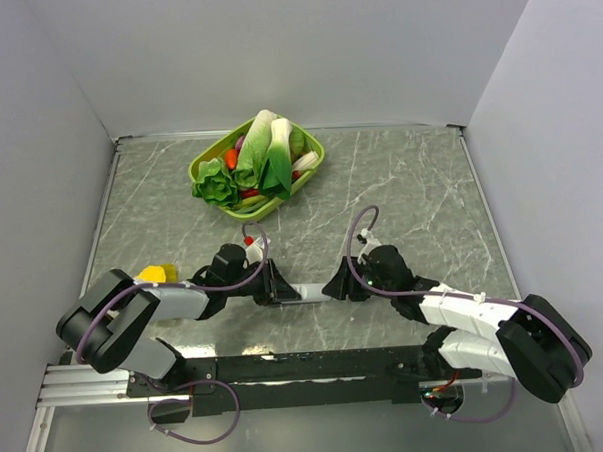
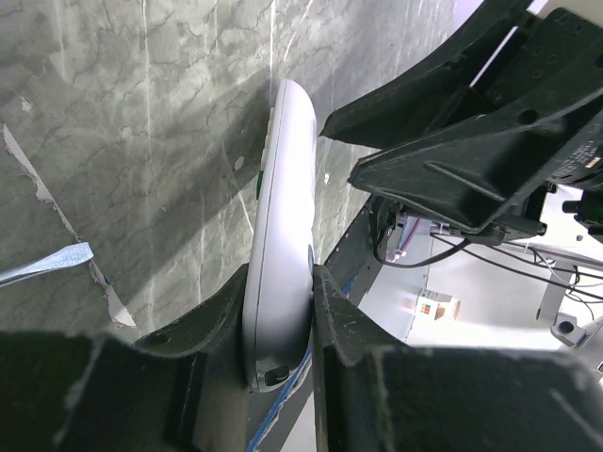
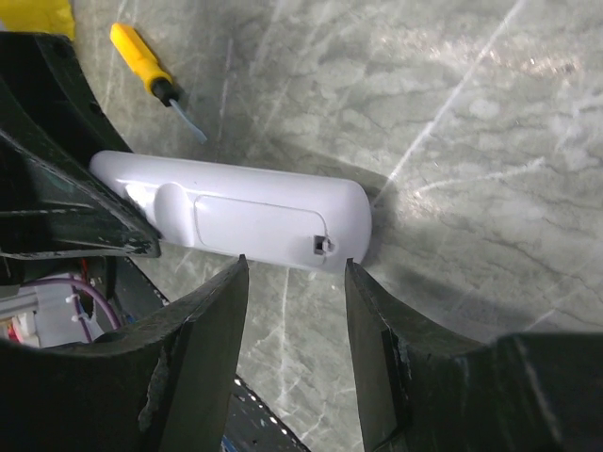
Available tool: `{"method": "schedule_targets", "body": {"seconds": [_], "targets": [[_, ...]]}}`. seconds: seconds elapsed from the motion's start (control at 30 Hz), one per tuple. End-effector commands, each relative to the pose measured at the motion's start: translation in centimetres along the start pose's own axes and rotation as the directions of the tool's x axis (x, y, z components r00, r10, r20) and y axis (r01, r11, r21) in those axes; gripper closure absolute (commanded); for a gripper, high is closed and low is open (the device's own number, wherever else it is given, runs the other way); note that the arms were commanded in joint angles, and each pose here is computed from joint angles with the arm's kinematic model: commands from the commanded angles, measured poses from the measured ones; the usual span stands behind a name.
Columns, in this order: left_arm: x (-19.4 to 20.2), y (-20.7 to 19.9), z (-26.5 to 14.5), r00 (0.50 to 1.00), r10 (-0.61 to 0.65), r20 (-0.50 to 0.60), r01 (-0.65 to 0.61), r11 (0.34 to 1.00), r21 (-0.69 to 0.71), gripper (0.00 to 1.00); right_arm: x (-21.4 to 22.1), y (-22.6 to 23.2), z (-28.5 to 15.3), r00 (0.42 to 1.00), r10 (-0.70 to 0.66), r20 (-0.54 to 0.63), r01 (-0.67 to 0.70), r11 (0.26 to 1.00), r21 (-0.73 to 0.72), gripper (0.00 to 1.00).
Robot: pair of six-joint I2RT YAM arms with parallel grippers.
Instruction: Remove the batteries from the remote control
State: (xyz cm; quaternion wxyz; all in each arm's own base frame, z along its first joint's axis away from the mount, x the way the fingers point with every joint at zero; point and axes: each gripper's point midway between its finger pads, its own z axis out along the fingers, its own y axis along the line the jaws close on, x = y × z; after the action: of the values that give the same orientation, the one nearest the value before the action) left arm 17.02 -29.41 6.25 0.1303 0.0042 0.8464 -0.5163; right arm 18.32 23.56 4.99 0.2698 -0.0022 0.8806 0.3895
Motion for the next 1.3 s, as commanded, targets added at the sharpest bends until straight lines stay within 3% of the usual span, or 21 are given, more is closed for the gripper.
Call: {"method": "schedule_targets", "body": {"seconds": [0.0,0.43,1.27], "targets": [[-0.6,-0.1,0.4,1.0,0.014,0.02,-0.014,1.0,-0.003,0.99,-2.9,2.5,0.2,0.995,-0.047,0.084,0.052,0.997,-0.055,0.47],[-0.5,-0.1,0.3,1.0,0.01,0.022,-0.01,1.0,-0.001,0.99,-2.7,1.5,1.0,0.996,-0.046,0.071,0.048,0.999,-0.022,0.48],[-0.4,-0.2,0.5,1.0,0.01,0.026,-0.01,1.0,-0.004,0.99,-0.2,1.5,0.9,1.0,0.024,0.006,-0.024,0.996,-0.088,0.52]]}}
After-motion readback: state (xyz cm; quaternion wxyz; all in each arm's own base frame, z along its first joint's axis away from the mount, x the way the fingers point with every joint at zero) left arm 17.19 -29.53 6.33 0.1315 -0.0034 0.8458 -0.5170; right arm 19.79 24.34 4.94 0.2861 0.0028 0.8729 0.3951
